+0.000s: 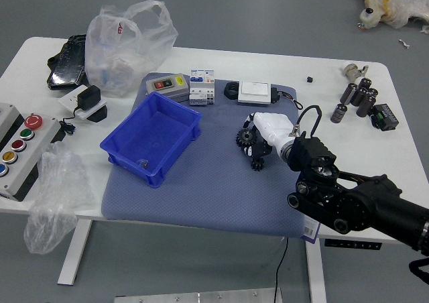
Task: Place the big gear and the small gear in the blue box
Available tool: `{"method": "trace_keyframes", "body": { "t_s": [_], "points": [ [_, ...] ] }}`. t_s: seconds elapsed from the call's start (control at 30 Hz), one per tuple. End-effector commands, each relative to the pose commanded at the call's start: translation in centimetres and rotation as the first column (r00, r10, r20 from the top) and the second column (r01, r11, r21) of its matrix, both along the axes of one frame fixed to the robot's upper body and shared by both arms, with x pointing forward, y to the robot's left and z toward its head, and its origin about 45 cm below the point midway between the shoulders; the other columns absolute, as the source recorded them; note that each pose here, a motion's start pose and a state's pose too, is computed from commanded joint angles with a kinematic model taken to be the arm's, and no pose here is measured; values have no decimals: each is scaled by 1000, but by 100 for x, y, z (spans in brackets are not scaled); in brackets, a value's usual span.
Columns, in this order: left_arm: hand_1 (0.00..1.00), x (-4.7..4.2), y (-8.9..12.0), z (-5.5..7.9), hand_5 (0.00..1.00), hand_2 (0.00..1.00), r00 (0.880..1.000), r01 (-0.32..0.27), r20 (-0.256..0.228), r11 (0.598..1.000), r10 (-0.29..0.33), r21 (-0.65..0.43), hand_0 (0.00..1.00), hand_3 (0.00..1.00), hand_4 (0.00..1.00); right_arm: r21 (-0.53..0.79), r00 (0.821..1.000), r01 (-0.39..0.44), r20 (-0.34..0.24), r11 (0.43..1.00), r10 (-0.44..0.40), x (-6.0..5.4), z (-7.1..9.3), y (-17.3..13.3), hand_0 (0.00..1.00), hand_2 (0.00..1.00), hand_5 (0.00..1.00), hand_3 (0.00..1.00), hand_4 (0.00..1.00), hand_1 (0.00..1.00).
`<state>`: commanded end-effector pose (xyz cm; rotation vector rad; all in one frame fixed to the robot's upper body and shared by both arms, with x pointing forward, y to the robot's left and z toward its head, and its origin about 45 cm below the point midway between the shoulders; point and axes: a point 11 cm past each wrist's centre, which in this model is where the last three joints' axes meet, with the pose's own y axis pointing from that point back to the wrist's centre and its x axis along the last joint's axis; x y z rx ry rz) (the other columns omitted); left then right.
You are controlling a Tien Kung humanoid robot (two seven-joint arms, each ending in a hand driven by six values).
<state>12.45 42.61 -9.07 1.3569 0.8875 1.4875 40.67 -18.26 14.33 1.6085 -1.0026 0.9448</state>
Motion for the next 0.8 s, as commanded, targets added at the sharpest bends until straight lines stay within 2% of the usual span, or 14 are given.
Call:
{"method": "trace_keyframes", "body": {
  "t_s": [0.2,0.33,0.43,0.57,0.63,0.8],
  "points": [
    [475,2,-13,-5,518,535,1000,3,4,1000,-3,-3,631,713,751,10,1000,-12,28,1000,12,28,102,23,324,377,16,510,438,301],
    [475,-4,-19,-9,521,535,1000,3,2,1000,-3,-4,630,714,753,29,995,-62,83,998,60,72,342,168,325,375,30,497,443,299],
    [475,-21,-10,-9,521,535,1000,0,-2,1000,0,-3,630,714,753,37,985,-125,126,991,120,93,528,375,325,375,30,497,443,299],
    [475,-53,33,-1,523,535,1000,-7,-10,1000,7,4,631,714,754,50,959,-231,183,972,218,82,760,744,324,370,37,488,439,298],
    [475,-61,54,5,523,535,1000,-10,-12,1000,10,8,631,714,754,49,939,-289,207,956,273,49,844,936,324,370,37,488,439,298],
    [475,-59,71,12,527,535,1000,-11,-14,1000,11,11,631,713,755,16,890,-398,248,917,381,-61,951,1309,345,391,29,488,446,321]
  ]
}}
